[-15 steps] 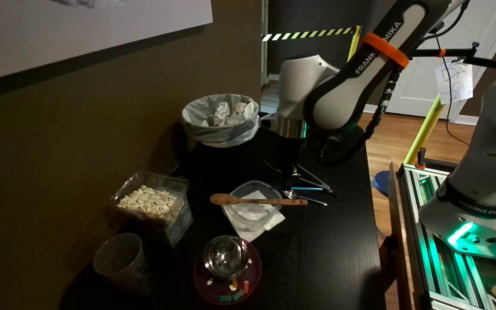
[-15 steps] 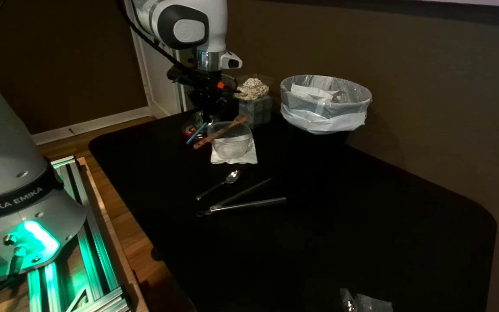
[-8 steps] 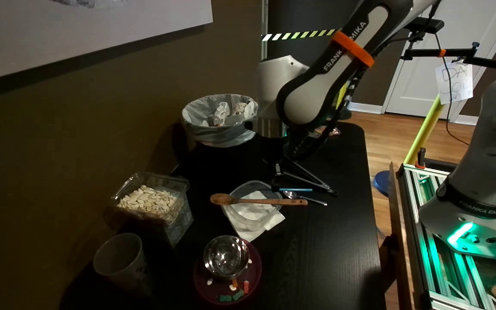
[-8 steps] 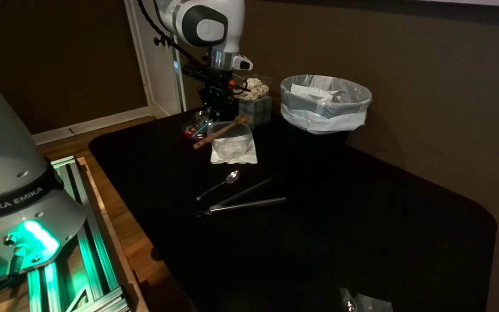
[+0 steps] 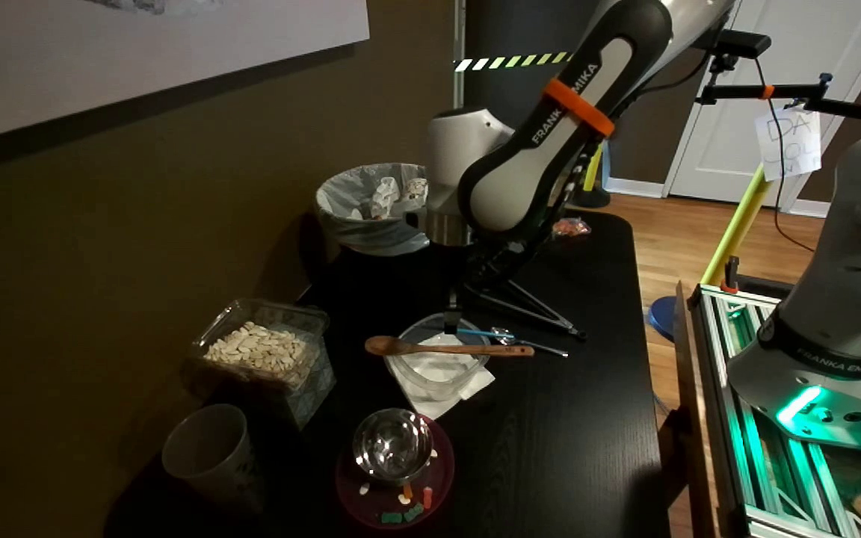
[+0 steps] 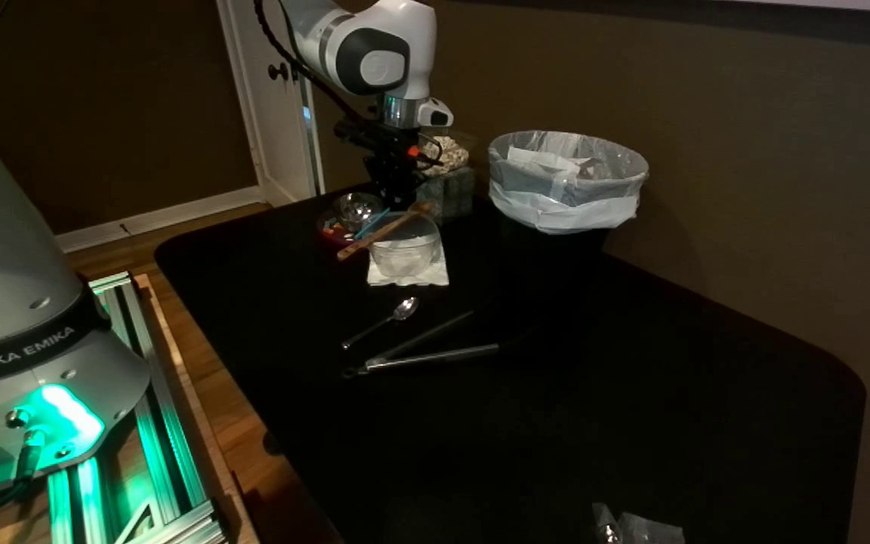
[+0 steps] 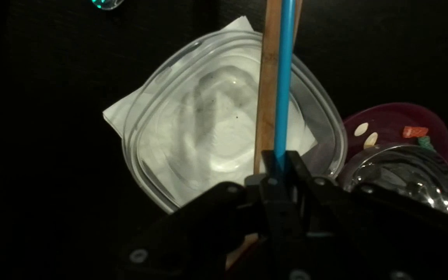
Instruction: Pick up the blue pen and place it on top of the clear bowl next to the wooden spoon
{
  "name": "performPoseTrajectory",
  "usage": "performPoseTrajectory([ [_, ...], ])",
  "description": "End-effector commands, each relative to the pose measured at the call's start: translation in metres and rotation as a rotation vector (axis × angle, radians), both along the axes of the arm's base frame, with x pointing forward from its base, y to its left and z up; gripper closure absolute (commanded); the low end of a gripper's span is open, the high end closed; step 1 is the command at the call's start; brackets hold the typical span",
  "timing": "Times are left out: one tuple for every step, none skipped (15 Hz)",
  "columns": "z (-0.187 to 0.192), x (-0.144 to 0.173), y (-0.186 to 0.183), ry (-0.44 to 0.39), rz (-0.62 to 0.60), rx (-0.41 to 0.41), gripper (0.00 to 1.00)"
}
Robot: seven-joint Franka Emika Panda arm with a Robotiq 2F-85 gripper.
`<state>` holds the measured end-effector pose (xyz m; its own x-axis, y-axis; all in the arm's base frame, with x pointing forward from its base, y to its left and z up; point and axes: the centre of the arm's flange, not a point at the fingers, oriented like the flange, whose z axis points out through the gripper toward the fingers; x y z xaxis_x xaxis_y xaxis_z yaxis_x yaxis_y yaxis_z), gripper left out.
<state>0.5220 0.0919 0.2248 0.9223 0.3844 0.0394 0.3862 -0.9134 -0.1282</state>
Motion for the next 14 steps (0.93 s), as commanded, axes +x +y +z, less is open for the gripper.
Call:
performPoseTrajectory([
  [-0.001,0.003,-0.001,0.001,-0.01,-0.011,0.91],
  [-0.004,0.005,-0.001,0.002,-0.018,-0.014,0.98],
  [-0.006,0.01,-0.002,0.005,-0.025,-0.001,0.98],
  [-0.007,0.015,-0.002,0.005,-0.029,0.012,0.98],
  [-0.007,0.019,-0.002,0.001,-0.03,0.011,0.98],
  [-0.007,0.024,-0.002,-0.001,-0.027,0.013,0.98],
  [-0.007,0.028,-0.002,-0.004,-0.027,0.014,0.98],
  [-0.007,0.033,-0.002,-0.003,-0.027,0.007,0.98],
  [-0.008,0.036,-0.002,-0.001,-0.029,0.003,0.98],
  [-0.01,0.041,-0.003,0.009,-0.035,-0.003,0.98],
  [-0.013,0.044,-0.004,0.016,-0.039,-0.004,0.98],
  [-0.017,0.047,-0.005,0.028,-0.041,-0.004,0.98],
  [-0.021,0.048,-0.006,0.04,-0.043,-0.004,0.98],
  [-0.025,0.049,-0.008,0.051,-0.044,-0.004,0.98],
])
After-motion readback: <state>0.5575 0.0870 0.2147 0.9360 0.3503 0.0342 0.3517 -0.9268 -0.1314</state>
